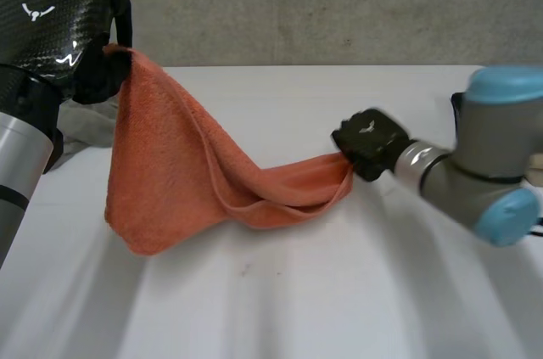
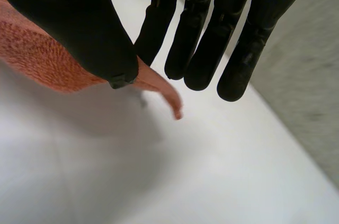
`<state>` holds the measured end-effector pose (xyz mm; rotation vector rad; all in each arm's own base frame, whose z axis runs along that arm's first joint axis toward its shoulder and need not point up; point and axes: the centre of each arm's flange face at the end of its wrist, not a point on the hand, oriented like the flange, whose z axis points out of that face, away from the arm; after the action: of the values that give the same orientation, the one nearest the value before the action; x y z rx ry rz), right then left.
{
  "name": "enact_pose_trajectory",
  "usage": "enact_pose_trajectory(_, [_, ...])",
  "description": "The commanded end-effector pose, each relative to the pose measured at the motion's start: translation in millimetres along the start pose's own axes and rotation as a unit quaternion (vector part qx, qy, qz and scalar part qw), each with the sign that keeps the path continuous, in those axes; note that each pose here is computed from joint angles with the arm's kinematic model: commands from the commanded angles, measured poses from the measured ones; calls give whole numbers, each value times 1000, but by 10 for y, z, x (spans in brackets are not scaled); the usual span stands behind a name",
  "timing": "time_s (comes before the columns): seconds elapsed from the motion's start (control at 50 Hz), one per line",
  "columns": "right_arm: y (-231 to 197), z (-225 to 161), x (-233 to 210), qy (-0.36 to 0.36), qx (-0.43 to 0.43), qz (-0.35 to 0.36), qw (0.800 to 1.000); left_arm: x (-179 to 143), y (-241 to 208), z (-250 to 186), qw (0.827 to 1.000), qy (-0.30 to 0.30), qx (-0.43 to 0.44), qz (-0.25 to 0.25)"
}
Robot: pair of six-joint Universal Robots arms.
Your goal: Fold the laundry.
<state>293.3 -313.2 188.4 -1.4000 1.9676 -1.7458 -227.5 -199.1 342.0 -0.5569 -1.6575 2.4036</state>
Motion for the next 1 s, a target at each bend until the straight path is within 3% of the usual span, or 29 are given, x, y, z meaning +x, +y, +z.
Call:
enact_pose_trajectory(0.02, [-678,-831,637,113,33,-36,992,-279,285,138,997,-42,-64,13])
enact_pose_trajectory(0.1, [-935,-1245,619,124,22,-33,991,-238,625,175,992,-24,-127,6])
enact_pose_trajectory(0.24, [-680,-1240,295,65,-42,-6,997,-4,1241,169,975,21,-220,-13])
enact_pose_trajectory(0.34, [-385,-937,107,16,-88,13,996,111,1684,233,961,37,-273,-17])
enact_pose_trajectory(0.46, [66,-477,-6,-10,-131,42,990,143,1999,421,955,38,-292,-17])
enact_pose_trajectory(0.64, [214,-409,-13,-3,-140,76,987,180,2018,360,953,45,-300,-19])
enact_pose_trajectory(0.82, [83,-577,315,42,-127,85,987,124,1678,292,963,41,-265,-14])
enact_pose_trajectory(1.0, [199,-822,441,16,-201,55,978,130,1696,236,961,45,-272,-6])
